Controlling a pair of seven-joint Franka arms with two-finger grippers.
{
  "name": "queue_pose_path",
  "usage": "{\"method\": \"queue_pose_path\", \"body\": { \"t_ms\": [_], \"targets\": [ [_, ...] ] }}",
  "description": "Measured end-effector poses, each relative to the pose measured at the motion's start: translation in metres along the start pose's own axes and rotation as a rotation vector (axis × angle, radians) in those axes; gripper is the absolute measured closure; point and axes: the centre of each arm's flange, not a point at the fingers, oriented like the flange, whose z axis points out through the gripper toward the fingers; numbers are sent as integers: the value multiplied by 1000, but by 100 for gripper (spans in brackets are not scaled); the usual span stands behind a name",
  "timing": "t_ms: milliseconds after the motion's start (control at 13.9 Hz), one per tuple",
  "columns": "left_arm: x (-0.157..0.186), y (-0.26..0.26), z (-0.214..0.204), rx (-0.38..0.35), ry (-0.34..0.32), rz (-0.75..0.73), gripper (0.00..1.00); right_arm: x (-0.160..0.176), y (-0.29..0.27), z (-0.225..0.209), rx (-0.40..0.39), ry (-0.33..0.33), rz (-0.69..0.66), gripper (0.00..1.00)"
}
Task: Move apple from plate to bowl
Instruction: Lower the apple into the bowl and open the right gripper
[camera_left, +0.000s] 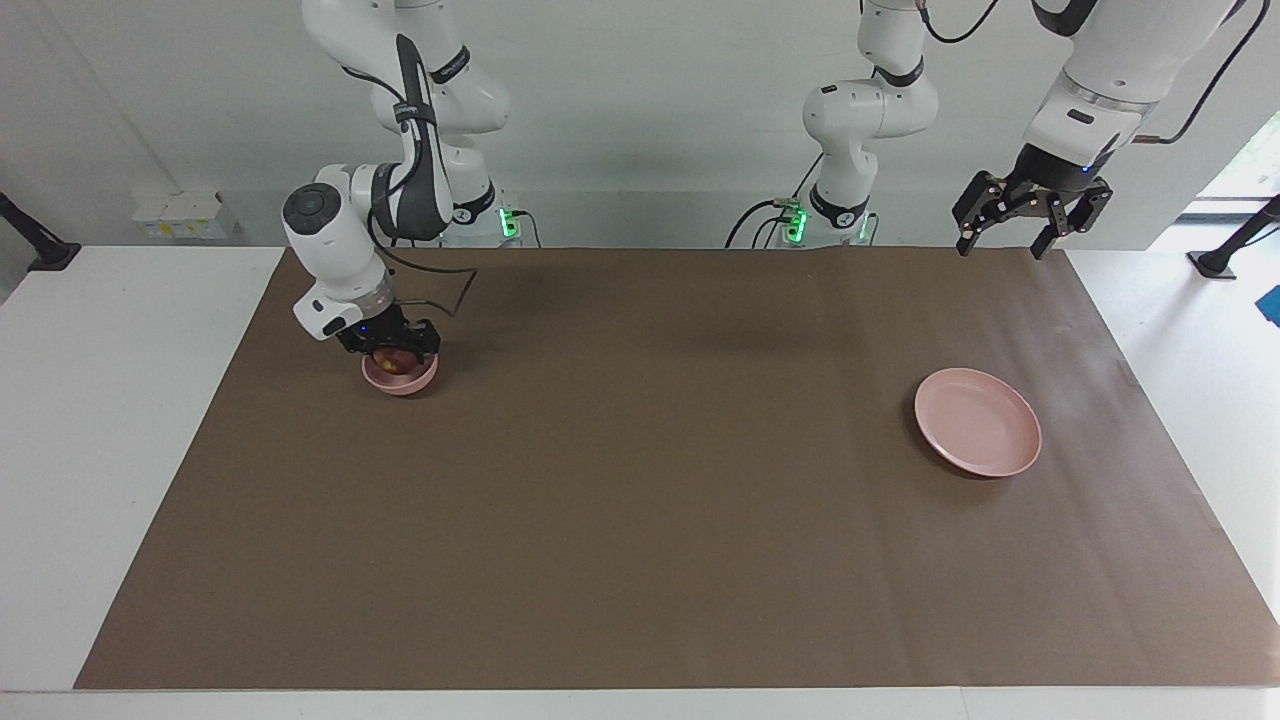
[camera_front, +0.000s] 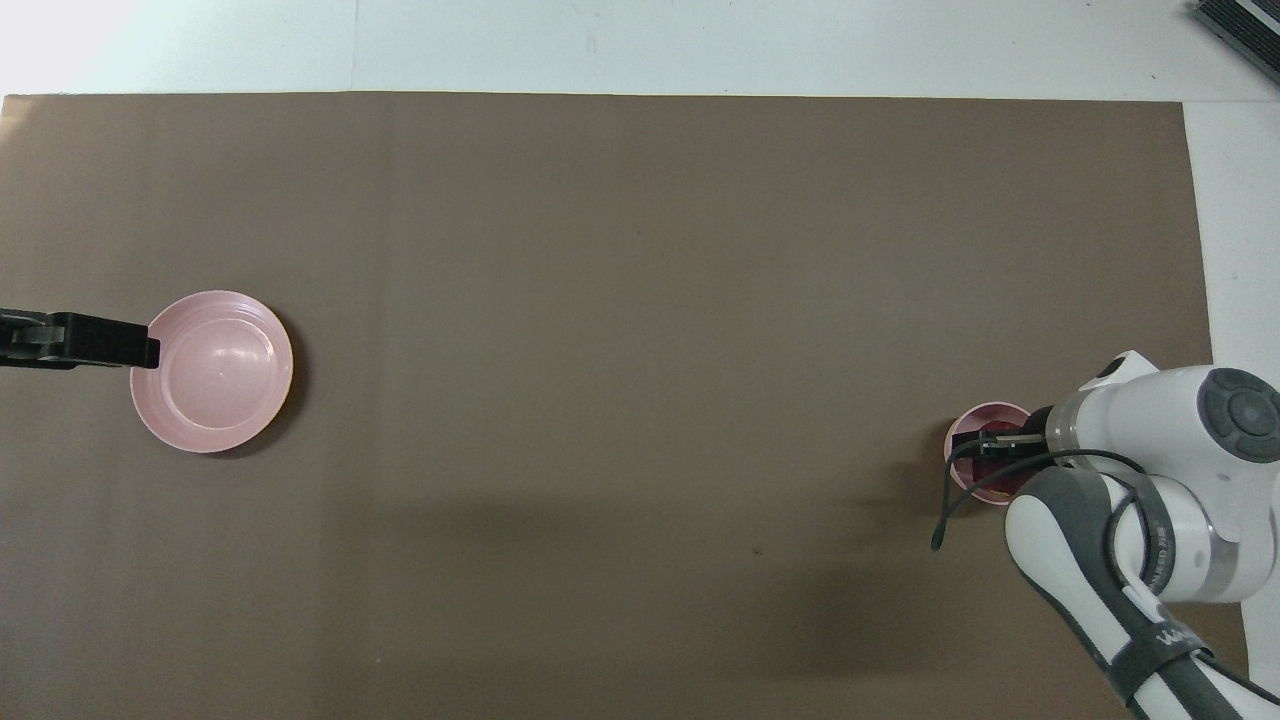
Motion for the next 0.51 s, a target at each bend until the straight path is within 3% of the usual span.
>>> {"method": "queue_pose_path", "body": {
  "t_ms": [144,361,505],
  "targets": [
    [0,0,0,0,0,0,0,1,0,6,0,-11,1,24],
    [0,0,0,0,0,0,0,5,-13,0,-2,-1,-10,0],
    [0,0,0,0,0,0,0,13,-23,-21,-3,-13,-24,0]
  ]
}}
